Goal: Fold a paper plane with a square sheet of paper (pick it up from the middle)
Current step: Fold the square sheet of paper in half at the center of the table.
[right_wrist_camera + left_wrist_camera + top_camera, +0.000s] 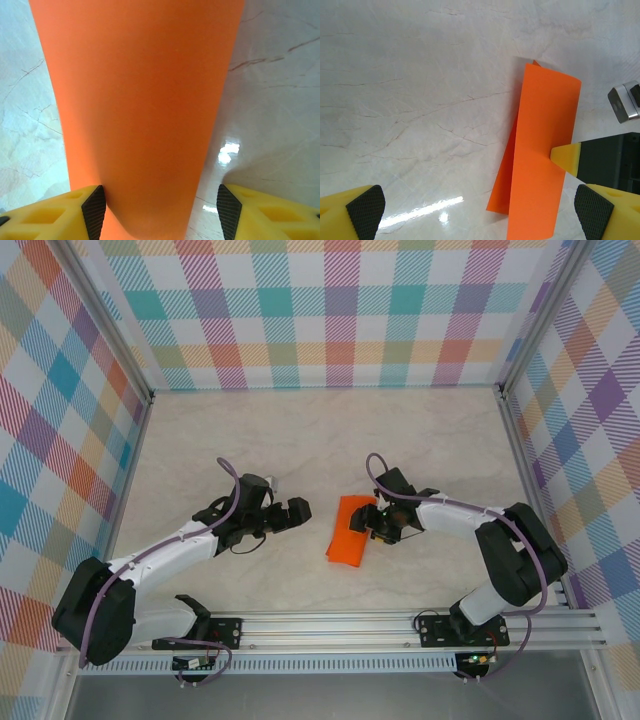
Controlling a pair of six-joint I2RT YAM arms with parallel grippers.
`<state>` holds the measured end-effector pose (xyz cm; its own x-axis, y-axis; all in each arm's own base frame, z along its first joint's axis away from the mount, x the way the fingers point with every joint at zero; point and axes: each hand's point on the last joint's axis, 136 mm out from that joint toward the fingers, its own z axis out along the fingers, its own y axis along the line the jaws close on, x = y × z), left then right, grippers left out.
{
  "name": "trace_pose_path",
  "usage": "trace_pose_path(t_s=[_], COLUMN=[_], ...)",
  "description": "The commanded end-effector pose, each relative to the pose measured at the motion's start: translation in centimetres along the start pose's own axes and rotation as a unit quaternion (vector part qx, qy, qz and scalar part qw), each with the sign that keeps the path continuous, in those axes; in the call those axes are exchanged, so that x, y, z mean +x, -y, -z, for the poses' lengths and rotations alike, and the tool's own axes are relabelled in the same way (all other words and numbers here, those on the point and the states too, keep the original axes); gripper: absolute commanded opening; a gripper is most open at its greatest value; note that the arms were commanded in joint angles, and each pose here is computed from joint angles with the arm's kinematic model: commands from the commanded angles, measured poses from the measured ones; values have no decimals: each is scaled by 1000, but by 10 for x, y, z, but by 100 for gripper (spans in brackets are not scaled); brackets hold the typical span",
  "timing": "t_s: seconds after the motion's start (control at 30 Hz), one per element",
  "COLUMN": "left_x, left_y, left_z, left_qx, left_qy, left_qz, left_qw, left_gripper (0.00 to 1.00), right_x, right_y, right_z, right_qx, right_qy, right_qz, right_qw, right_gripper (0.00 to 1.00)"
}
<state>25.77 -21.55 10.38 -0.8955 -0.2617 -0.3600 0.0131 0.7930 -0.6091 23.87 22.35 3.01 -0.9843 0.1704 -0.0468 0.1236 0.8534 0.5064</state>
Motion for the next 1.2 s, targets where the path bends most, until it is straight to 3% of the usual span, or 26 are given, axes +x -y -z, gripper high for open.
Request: trace_pose_path(t_s=[0.0,0.1,0.3,0.57,0.7,1.0,1.17], left_x=[-1,-3,-3,1,3,1,0], left_y=[2,4,8,6,4,2,-1], left_z=[1,-1,-10,-14,-14,-3,7], left_qx=[3,7,10,9,5,-1,-10], left_qy=[15,17,4,-6,-10,5,12], left_qz=[-1,0,-3,-7,-7,-9,-12], left_qw=[1000,1000,1000,1000,1000,1000,1000], left_gripper=[100,100,100,100,100,100,100], right_x=[-5,-8,-15,-17,-16,-21,-20], right_y=[10,25,-9,-4,-11,-46,-73], right_z=[2,4,-2,-7,-12,-3,7], right_qx=[35,71,-16,-2,-26,-99,-145], right_qy=[6,24,22,20,14,9,0], right_qz=[-3,-37,-38,-55,-50,-15,16], right_qw=[999,997,999,998,998,995,989], right_gripper=[64,64,62,59,58,42,39])
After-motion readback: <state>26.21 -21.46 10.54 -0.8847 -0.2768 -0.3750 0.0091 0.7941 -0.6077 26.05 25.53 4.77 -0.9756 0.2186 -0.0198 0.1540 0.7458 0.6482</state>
